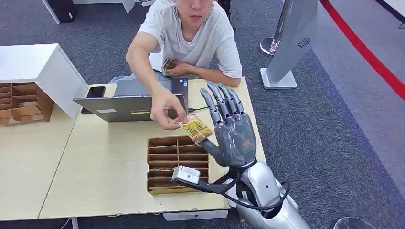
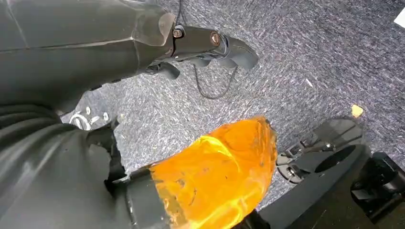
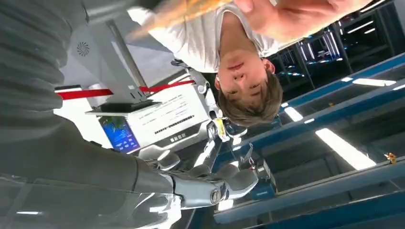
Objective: Pass the card to the sensor for recognition and then transmit it.
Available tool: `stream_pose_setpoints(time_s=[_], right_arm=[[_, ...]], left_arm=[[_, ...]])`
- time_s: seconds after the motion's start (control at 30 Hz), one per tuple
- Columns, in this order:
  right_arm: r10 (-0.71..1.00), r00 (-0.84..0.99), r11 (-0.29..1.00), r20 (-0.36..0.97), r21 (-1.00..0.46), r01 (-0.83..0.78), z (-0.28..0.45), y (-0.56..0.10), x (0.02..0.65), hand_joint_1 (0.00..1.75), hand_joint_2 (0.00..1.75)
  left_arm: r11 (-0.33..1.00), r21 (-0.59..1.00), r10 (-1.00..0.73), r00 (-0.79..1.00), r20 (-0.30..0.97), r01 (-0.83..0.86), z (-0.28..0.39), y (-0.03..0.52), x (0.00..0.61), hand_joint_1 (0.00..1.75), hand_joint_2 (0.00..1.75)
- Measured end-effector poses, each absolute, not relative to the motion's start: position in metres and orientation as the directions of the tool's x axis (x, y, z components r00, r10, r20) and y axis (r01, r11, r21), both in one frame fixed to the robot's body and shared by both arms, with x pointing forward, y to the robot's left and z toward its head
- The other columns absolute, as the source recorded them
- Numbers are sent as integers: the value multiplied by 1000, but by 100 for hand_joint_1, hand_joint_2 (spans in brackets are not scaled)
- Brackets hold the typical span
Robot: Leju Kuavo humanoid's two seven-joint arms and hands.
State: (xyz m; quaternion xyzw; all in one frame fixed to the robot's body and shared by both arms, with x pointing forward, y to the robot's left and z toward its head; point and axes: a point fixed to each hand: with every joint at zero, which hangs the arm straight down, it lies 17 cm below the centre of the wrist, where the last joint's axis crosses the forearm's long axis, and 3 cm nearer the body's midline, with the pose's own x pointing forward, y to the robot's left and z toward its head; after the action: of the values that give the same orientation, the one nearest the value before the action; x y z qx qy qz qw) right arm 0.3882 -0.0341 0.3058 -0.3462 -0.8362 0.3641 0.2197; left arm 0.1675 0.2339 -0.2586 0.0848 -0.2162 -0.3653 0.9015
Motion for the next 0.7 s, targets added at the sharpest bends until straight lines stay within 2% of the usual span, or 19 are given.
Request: stream_pose_setpoints(time_s=[0.7], right_arm=[[678, -710, 550, 190, -771, 319, 299, -23, 384, 175, 175]], left_arm=[[719, 314, -695, 642, 324, 620, -259, 237, 168, 0, 0]])
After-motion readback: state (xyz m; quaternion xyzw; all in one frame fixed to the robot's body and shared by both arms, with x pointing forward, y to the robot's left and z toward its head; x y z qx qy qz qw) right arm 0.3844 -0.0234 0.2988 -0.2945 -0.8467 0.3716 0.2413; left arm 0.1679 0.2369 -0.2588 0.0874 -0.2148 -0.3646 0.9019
